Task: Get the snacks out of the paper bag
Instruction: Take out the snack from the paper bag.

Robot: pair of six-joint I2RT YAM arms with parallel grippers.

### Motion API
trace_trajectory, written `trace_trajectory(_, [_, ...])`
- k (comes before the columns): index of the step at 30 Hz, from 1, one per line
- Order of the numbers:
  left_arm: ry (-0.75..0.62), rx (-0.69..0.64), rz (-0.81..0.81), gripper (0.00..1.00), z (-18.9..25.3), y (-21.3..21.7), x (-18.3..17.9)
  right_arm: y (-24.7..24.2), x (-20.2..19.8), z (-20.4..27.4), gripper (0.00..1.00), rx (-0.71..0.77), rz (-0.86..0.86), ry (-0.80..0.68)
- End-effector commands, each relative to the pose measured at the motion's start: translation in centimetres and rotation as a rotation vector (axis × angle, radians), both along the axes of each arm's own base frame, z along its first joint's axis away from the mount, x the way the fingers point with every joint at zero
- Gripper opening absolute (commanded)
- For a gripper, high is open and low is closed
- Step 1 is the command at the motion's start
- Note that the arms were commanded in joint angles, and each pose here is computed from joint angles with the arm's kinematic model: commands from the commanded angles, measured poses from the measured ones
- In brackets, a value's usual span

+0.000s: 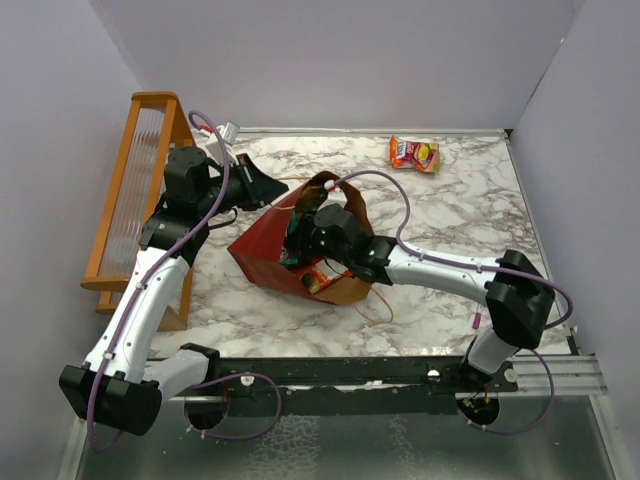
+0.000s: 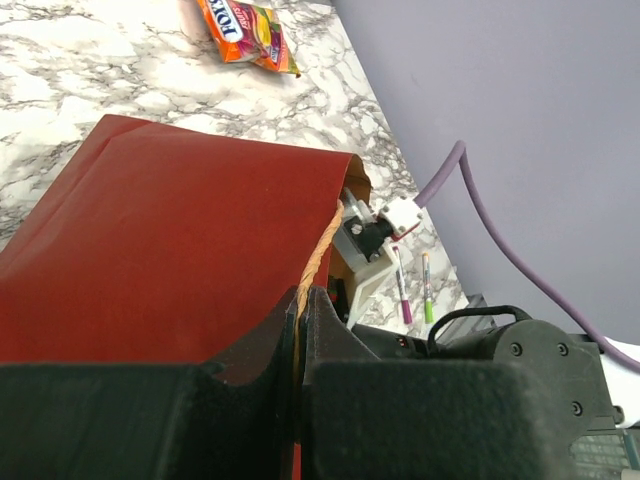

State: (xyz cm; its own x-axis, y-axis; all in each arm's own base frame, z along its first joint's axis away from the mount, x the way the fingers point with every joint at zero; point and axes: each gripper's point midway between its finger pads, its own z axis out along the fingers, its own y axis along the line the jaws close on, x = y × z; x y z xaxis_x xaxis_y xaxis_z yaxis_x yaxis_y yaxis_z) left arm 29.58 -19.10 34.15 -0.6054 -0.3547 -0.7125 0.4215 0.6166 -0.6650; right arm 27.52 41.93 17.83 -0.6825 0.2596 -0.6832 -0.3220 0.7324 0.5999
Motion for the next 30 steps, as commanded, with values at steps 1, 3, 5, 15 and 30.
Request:
trace_trajectory(1, [-0.03, 0.002, -0.014, 0.0, 0.6, 0.1, -0.8, -0.9, -0.6, 4.5, 0.13, 0.081, -0.004, -0.066])
trace_trajectory(3, [-0.029, 0.006, -0.008, 0.0, 0.5, 0.2, -0.7, -1.9, -0.7, 6.3, 0.02, 0.113, -0.027, -0.092])
trace_trajectory(5, [-0.031, 0.01, -0.005, 0.0, 0.4, 0.3, -0.7, -2.9, -1.0, 7.9, 0.01, 0.142, -0.048, -0.117])
trace_trajectory(15, [-0.037, 0.029, 0.016, 0.0, 0.2, 0.6, -0.5, -9.8, -2.9, 13.0, 0.01, 0.126, -0.117, -0.232])
trace_trajectory(30, [-0.04, 0.052, 0.018, 0.0, 0.0, 0.7, 0.0, -25.5, -5.0, 26.4, 0.01, -0.092, -0.347, -0.751])
